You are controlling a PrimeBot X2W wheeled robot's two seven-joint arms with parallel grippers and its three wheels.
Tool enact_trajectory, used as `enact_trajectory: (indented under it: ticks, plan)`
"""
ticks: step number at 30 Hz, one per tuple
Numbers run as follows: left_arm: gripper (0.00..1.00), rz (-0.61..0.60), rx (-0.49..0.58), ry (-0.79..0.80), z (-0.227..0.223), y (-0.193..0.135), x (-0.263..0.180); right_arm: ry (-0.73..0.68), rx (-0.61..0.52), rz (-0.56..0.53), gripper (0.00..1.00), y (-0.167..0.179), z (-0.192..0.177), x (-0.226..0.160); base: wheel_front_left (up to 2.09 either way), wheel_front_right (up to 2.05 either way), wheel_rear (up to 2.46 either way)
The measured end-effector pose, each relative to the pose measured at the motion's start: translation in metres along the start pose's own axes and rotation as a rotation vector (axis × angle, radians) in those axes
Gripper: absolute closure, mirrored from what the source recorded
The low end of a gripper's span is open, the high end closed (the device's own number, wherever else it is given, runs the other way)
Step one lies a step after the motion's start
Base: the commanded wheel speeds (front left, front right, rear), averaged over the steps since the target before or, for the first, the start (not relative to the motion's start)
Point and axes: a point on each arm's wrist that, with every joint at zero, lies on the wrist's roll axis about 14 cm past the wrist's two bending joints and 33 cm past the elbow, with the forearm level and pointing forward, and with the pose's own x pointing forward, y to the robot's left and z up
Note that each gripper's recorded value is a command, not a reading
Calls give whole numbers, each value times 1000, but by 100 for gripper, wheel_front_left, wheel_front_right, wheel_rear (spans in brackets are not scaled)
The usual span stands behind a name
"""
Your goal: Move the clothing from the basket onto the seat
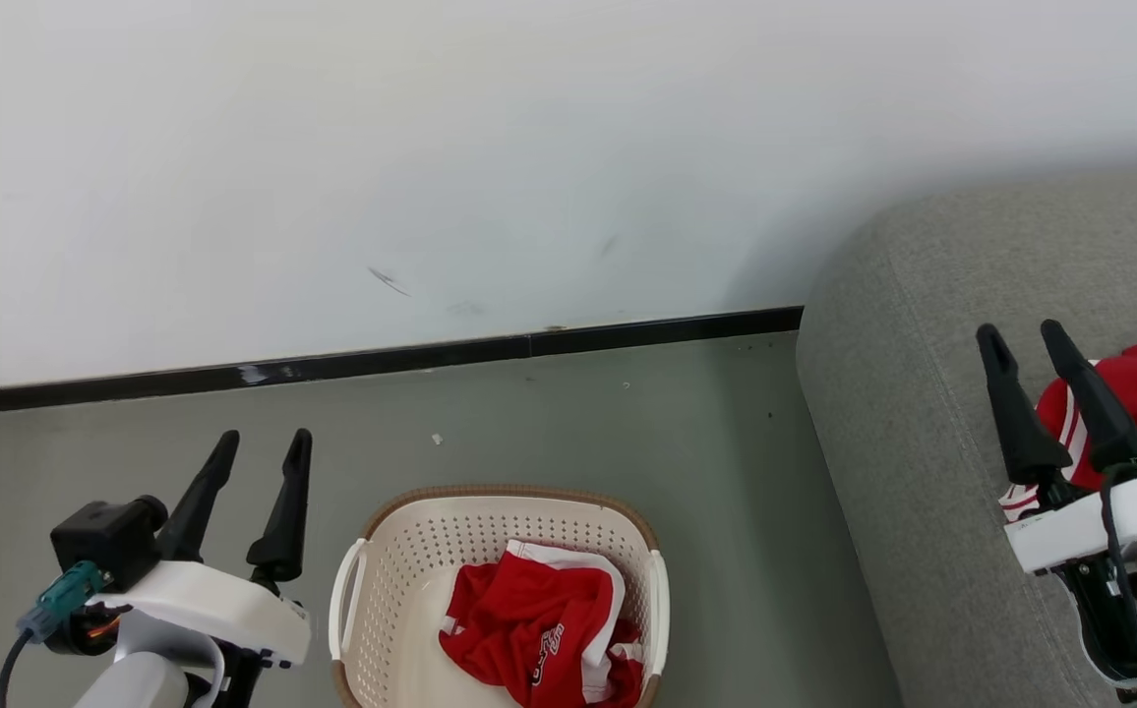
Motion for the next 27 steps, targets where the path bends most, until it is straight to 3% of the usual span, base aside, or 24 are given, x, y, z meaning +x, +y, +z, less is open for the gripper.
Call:
enact_trajectory:
  ticks: [11, 27]
  plan:
    - [0, 116, 16, -121, 32, 28, -20, 19, 26, -63, 0, 3, -18, -20, 0, 0, 0]
    - [0, 201, 65, -188, 41, 40, -41, 50, 30, 11, 0, 41, -33, -27, 0, 0, 0]
